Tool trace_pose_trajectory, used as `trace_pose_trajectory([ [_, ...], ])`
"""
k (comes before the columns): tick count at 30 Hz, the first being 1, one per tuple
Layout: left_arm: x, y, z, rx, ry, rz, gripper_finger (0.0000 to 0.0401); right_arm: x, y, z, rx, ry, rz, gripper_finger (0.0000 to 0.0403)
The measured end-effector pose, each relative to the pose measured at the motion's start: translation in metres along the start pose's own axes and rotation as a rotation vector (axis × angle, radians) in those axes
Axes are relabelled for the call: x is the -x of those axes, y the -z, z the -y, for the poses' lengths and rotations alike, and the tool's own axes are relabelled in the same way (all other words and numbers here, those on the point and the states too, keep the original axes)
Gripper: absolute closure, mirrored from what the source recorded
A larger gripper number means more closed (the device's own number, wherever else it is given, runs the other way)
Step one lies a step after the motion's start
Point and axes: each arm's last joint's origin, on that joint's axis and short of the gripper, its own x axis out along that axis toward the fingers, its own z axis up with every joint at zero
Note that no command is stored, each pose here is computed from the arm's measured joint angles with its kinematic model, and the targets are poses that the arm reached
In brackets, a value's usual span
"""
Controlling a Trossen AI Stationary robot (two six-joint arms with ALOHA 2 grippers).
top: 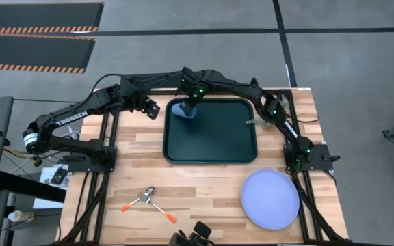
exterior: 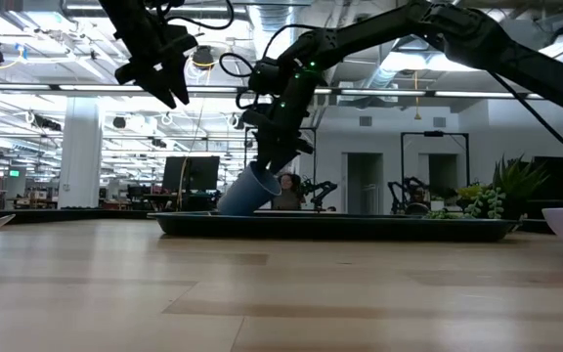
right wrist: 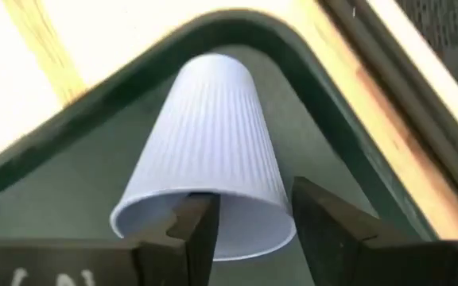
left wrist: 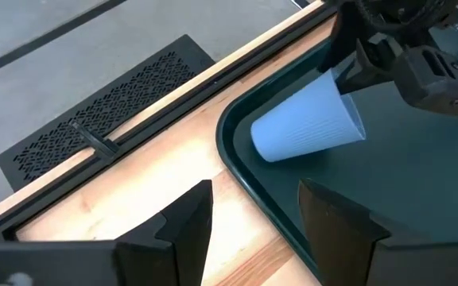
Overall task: Pick and place plate/cup/fork/spoon on tray
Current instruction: Put the blue cup on the black tray
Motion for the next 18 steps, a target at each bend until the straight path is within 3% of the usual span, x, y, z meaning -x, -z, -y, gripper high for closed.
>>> trace_pose_trajectory([
  [7,-0.002,0.002,0.000,0.002,-0.003,-0.003,0.0227,0.008,-0.008,-0.002,0.007,-0.011,0.059,0.0213],
  [11,-0.022,0.021,-0.002,-0.003,-0.035,-0.037,0.0227,0.009,-0.010,-0.002,0.008,-0.015,0.082,0.0216],
  [18,-0.058,0.049,-0.003,0.111,-0.025,0.017,0.0227,0.008,-0.007,-0.005,0.018,-0.041,0.052,0.0221],
])
